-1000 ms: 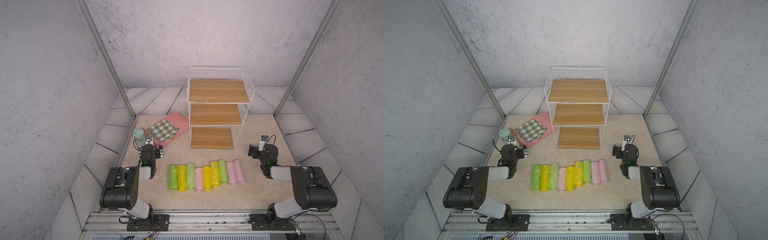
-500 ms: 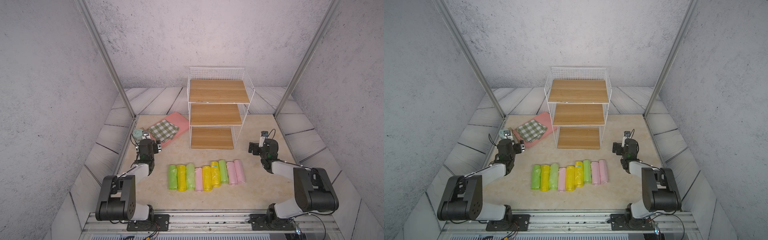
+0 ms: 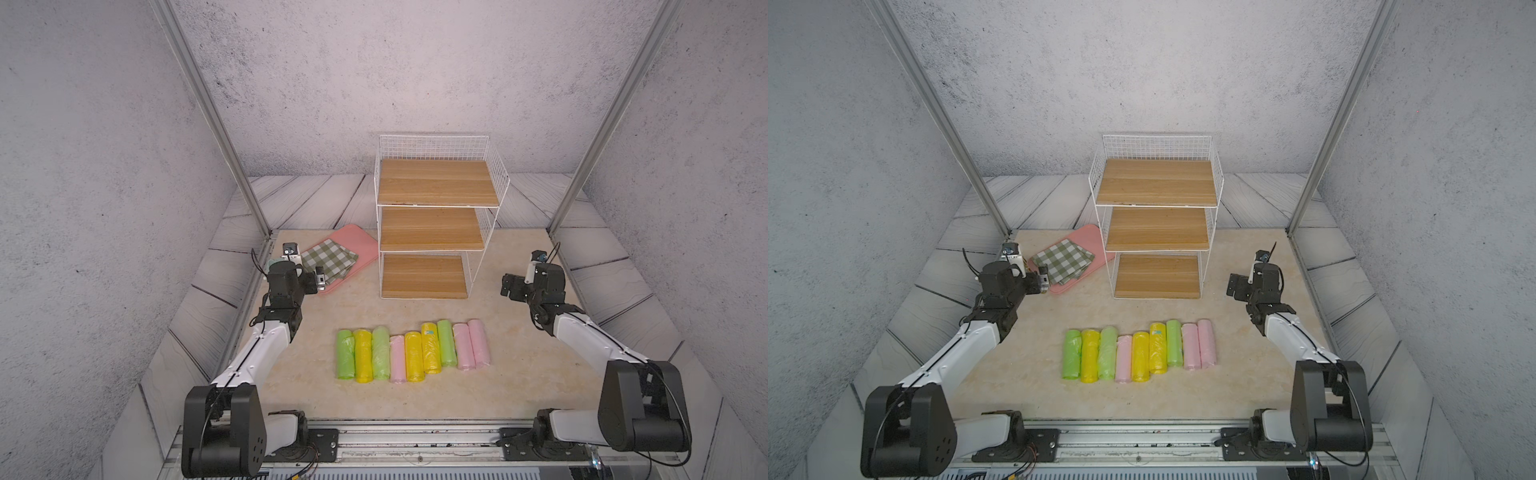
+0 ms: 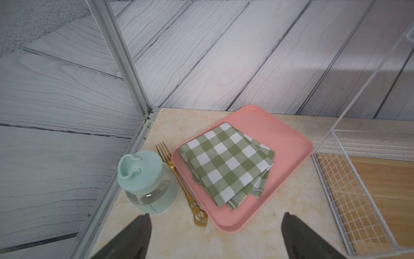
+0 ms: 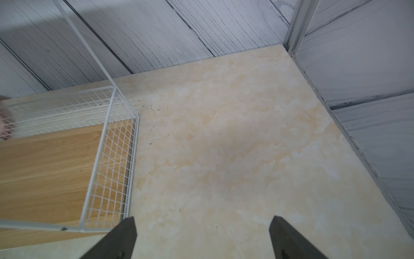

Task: Sort the rolls of trash bags by color and place them on the shelf
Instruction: Pick up the roll of trash bags from the center of the board.

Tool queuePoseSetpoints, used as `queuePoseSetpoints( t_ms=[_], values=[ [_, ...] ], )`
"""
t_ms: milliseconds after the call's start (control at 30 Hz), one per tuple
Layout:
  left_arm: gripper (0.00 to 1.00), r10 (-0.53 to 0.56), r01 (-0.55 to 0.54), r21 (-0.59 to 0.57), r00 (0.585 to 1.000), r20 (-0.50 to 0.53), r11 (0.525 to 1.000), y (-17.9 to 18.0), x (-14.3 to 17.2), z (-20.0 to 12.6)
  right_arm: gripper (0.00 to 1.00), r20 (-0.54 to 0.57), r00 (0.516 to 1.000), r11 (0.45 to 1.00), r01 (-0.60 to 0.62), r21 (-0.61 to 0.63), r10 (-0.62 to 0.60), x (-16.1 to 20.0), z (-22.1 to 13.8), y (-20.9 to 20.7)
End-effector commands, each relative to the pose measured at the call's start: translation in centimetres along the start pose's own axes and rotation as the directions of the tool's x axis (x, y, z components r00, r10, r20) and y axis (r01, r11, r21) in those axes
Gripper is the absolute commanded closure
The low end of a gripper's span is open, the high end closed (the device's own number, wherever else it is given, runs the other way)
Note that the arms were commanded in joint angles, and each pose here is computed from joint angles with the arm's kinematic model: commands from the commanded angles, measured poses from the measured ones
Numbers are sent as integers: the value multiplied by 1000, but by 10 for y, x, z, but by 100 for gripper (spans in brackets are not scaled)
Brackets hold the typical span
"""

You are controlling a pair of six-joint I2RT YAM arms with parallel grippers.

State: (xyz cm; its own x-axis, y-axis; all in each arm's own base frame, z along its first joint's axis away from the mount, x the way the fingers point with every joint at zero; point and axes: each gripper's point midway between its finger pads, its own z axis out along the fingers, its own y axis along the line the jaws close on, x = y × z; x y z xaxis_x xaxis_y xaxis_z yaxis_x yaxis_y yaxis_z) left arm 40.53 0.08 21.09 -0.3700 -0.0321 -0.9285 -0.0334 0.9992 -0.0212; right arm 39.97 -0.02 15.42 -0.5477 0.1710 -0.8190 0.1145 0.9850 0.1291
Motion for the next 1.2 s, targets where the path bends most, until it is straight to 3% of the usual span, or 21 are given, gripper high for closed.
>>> queuePoseSetpoints(
  t_ms=[0, 333, 733, 1167],
  values=[
    [3, -10, 14, 96, 999, -33, 995, -17, -6, -15, 4, -67, 996, 997, -69, -40, 67, 3, -22, 9],
    [3, 23, -4, 236, 997, -76, 972, -55, -10, -52, 6, -188, 970, 983, -170, -69, 154, 24, -54, 20],
    [3, 67, -10, 391, 989, -132, 920, -103, -1, -91, 7, -287, 947, 983, -171, -70, 145, 67, -81, 25],
    [3, 141, -3, 492, 960, -243, 871, -131, 36, -121, 9, -424, 895, 986, -163, -18, 140, 125, -102, 20]
  ],
)
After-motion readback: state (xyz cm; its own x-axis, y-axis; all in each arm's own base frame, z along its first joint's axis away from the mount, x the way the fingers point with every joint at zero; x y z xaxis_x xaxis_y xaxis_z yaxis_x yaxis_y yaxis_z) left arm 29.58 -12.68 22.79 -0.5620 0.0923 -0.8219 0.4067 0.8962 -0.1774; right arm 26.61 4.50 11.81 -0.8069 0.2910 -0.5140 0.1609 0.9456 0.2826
